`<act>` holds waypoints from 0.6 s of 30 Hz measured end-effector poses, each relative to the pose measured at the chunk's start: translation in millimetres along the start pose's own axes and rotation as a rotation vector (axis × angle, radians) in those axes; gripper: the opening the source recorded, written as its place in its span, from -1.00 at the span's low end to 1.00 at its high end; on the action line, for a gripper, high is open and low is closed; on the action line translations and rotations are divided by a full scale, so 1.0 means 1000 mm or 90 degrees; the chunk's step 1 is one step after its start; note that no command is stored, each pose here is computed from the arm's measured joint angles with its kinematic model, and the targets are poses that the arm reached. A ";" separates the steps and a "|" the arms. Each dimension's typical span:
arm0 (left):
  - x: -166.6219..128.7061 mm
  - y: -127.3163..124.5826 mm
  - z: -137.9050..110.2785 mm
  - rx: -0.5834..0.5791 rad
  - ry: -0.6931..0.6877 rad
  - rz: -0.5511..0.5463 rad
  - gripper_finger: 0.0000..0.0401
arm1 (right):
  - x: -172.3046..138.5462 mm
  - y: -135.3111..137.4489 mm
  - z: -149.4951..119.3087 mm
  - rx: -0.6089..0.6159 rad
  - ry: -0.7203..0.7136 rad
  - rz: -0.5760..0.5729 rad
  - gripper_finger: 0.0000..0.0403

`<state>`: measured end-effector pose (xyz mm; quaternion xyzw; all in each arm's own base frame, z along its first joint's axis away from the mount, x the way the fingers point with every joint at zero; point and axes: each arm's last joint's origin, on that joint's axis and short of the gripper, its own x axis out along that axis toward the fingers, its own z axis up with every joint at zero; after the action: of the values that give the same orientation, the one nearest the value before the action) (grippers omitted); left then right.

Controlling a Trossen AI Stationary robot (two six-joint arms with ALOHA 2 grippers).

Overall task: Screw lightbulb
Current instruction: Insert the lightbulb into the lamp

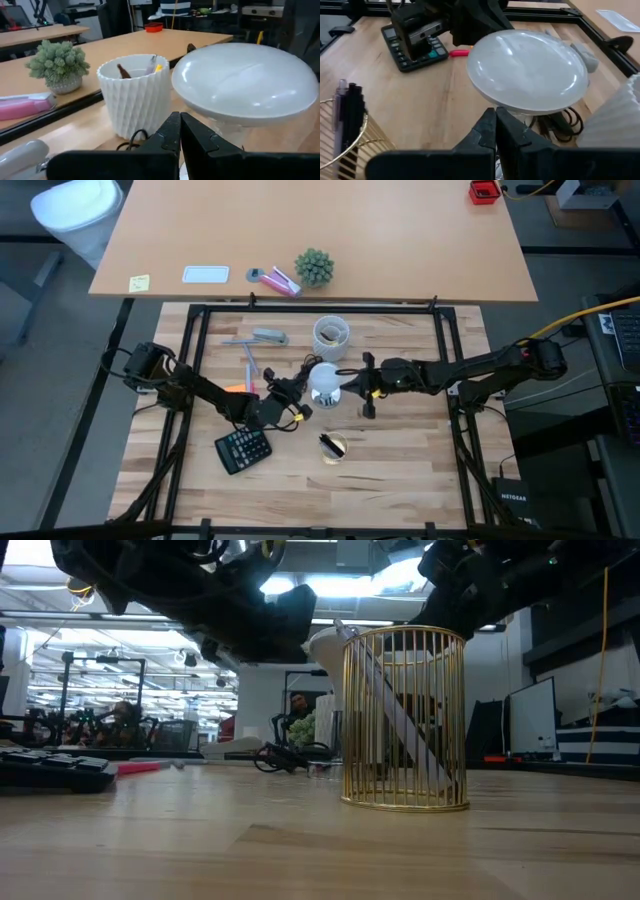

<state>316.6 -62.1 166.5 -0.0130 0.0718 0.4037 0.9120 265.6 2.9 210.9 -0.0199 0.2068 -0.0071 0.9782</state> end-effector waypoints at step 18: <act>-0.023 -0.011 -0.001 0.024 -0.015 -0.017 -0.99 | -0.017 -0.010 0.010 -0.028 -0.017 -0.191 -0.97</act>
<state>309.6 -86.5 168.7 0.0080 0.0689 0.3904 0.9180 254.0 -6.3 227.5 -0.0722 0.1883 -0.1485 0.9681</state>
